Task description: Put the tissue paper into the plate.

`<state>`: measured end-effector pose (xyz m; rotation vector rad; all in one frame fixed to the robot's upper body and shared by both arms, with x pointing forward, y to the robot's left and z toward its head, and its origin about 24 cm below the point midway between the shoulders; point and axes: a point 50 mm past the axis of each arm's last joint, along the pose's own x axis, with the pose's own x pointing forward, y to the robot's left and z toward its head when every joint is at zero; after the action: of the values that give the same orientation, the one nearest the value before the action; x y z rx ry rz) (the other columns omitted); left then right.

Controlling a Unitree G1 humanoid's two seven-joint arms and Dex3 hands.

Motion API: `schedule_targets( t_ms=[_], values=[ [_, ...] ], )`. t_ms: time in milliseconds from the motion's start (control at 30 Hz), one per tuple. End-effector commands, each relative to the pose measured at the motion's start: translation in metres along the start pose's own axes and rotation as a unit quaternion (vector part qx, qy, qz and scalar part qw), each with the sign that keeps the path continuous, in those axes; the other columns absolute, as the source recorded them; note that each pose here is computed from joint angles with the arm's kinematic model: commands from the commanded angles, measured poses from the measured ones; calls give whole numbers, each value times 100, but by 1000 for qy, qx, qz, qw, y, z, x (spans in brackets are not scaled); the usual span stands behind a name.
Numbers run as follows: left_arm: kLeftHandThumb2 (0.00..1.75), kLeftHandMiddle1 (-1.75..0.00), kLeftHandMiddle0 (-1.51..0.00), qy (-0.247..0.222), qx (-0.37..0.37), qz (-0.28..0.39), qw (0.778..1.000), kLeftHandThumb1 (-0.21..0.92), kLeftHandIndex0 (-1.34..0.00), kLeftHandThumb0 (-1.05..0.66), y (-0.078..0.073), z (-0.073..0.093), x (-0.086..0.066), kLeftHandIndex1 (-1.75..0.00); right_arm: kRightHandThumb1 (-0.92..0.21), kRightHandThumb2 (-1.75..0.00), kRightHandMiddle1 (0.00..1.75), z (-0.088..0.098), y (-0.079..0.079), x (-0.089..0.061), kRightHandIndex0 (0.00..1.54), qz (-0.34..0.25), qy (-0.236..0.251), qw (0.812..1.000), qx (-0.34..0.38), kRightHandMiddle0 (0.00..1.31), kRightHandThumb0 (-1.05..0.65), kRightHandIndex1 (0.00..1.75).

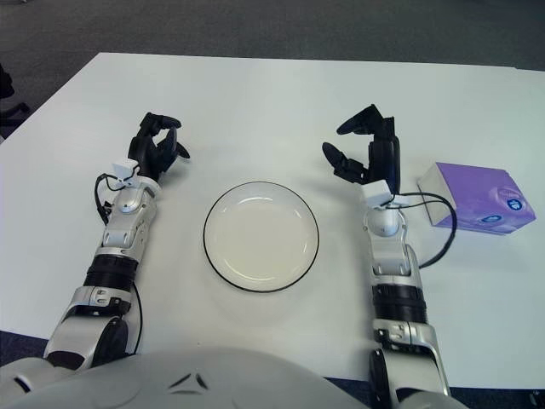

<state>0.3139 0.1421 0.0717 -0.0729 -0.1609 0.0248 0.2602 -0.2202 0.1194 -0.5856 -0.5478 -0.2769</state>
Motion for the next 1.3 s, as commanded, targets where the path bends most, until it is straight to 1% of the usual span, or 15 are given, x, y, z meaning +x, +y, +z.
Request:
schedule_targets(
  t_ms=[0,200,333,367,467,567,833,900,967,1067,1133,1167,1200,1233,1267],
  values=[
    [46,-172,-77,122,-1,26,992,89,-32,-36,11,-61,-43,-165,-91,-29,148,-9,-10,-42,66,13,8,996,-88,46,-36,175],
    [46,-172,-77,121,-1,26,992,89,-32,-36,11,-61,-42,-165,-92,-27,147,3,-27,-42,57,9,-77,980,-185,46,-36,172],
    [46,-172,-76,115,-3,27,993,89,-32,-36,12,-61,-41,-165,-92,-27,147,8,-37,-43,53,4,-102,969,-224,46,-36,167],
    [46,-172,-76,113,-3,27,993,89,-32,-36,12,-60,-40,-165,-92,-27,147,11,-43,-43,53,3,-104,965,-240,46,-36,164],
    [46,-172,-76,109,-4,27,994,89,-33,-36,11,-60,-38,-164,-92,-24,135,16,-52,-45,54,2,-105,958,-267,44,-12,149],
    [46,-172,-76,106,-3,27,994,89,-33,-36,12,-60,-37,-164,-92,-22,133,21,-65,-48,56,1,-95,949,-300,43,-4,140],
    [41,-171,-76,108,13,24,994,92,-33,-35,12,-61,-35,-163,-92,-24,141,30,-99,-54,56,19,-71,934,-350,35,-1,132],
    [40,-171,-76,108,15,24,994,92,-33,-35,12,-61,-34,-163,-92,-25,143,31,-102,-55,56,23,-68,932,-355,34,-1,132],
    [40,-171,-76,109,17,22,994,92,-33,-35,11,-61,-33,-163,-92,-23,142,32,-110,-59,60,39,-62,928,-364,44,-22,91],
    [40,-171,-75,109,20,20,994,92,-33,-35,11,-61,-31,-163,-92,-24,143,33,-119,-63,61,60,-58,923,-376,47,-32,65],
    [40,-171,-75,110,21,19,994,92,-33,-35,11,-61,-30,-163,-92,-25,144,33,-124,-64,63,71,-54,918,-386,47,-34,55],
    [40,-171,-75,110,21,17,994,92,-33,-35,10,-61,-29,-163,-92,-20,117,32,-127,-65,64,79,-47,913,-397,45,-40,47],
    [40,-171,-75,110,22,16,994,92,-33,-35,10,-61,-29,-163,-92,-19,103,32,-129,-65,64,86,-41,909,-406,45,-44,40],
    [40,-171,-75,109,22,14,994,92,-33,-35,10,-61,-28,-163,-92,-17,81,32,-131,-65,65,92,-34,904,-415,47,-49,29],
    [40,-171,-75,109,23,13,994,92,-33,-35,9,-61,-27,-163,-92,-18,71,32,-133,-65,65,96,-30,902,-420,47,-52,24]
  ],
)
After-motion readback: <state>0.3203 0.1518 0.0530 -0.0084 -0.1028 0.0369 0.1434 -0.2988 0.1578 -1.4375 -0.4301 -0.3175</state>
